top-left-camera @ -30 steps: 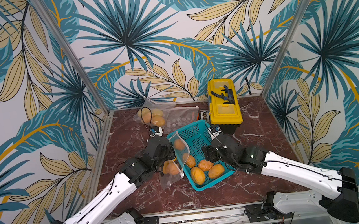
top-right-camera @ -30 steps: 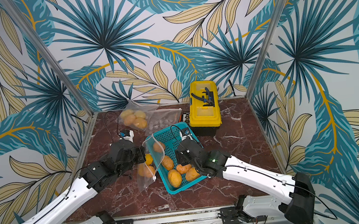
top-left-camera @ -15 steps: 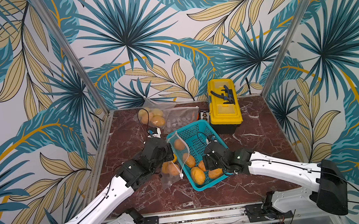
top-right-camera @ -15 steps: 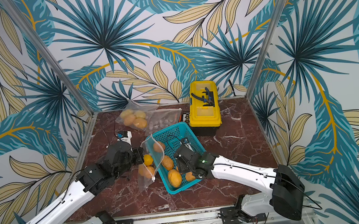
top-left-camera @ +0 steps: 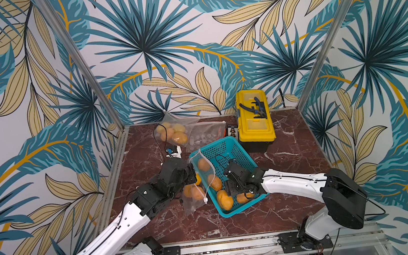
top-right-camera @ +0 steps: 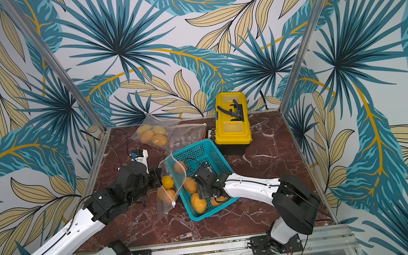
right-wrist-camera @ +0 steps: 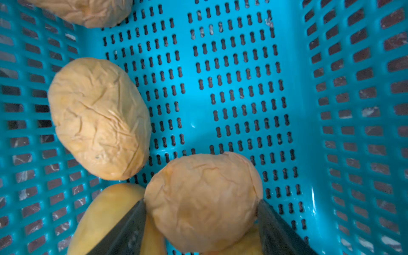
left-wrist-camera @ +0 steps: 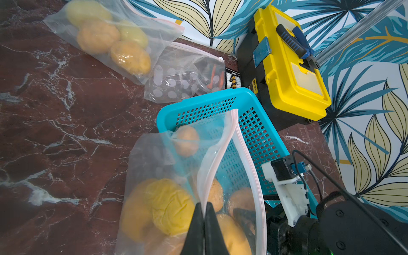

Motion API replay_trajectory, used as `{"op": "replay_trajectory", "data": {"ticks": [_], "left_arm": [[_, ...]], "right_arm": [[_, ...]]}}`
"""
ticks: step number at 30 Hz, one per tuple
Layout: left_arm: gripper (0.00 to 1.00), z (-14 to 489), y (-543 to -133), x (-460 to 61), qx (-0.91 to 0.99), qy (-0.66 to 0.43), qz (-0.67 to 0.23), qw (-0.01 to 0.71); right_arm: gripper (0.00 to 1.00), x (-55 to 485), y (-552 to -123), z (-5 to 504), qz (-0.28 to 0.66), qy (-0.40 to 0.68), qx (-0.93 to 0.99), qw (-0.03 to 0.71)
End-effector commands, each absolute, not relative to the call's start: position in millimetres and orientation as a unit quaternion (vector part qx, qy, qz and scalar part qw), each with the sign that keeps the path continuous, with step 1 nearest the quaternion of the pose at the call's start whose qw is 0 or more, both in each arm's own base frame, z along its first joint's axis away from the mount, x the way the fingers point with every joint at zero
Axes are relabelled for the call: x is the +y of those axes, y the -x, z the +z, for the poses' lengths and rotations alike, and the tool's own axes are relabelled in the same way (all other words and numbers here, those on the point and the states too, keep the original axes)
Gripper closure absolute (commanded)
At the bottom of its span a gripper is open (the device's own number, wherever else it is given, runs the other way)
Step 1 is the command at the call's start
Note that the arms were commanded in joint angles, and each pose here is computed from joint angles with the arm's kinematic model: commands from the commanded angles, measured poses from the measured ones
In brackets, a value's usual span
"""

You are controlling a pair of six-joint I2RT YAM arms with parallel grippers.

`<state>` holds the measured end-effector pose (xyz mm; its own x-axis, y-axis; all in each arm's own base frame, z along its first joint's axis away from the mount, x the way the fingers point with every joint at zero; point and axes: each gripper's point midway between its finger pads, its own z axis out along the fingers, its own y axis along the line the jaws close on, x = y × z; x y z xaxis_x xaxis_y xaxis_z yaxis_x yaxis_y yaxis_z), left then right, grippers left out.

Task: Put the potatoes into a zipper bag and zip it
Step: Pick up the potato from the basket.

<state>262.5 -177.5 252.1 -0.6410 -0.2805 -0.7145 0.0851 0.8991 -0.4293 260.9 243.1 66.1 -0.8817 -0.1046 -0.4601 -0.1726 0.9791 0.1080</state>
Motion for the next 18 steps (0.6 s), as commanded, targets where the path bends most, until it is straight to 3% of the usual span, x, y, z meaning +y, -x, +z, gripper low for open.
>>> {"op": "replay_trajectory", "data": {"ticks": [1, 8, 18], "left_arm": [[1.00, 256.0, -263.3, -178.1, 0.874, 0.052, -0.222, 0.430], [1.00, 255.6, -263.5, -177.7, 0.874, 0.052, -0.220, 0.430], [1.00, 255.4, -263.1, -178.2, 0.874, 0.052, -0.221, 0.429]], "right_arm": [[0.28, 245.5, -263.3, 58.5, 0.088, 0.062, 0.969, 0.221], [0.44, 246.9, -267.4, 59.7, 0.093, 0.059, 0.969, 0.221], [0.58, 242.3, -267.2, 76.6, 0.100, 0.056, 0.965, 0.237]]}}
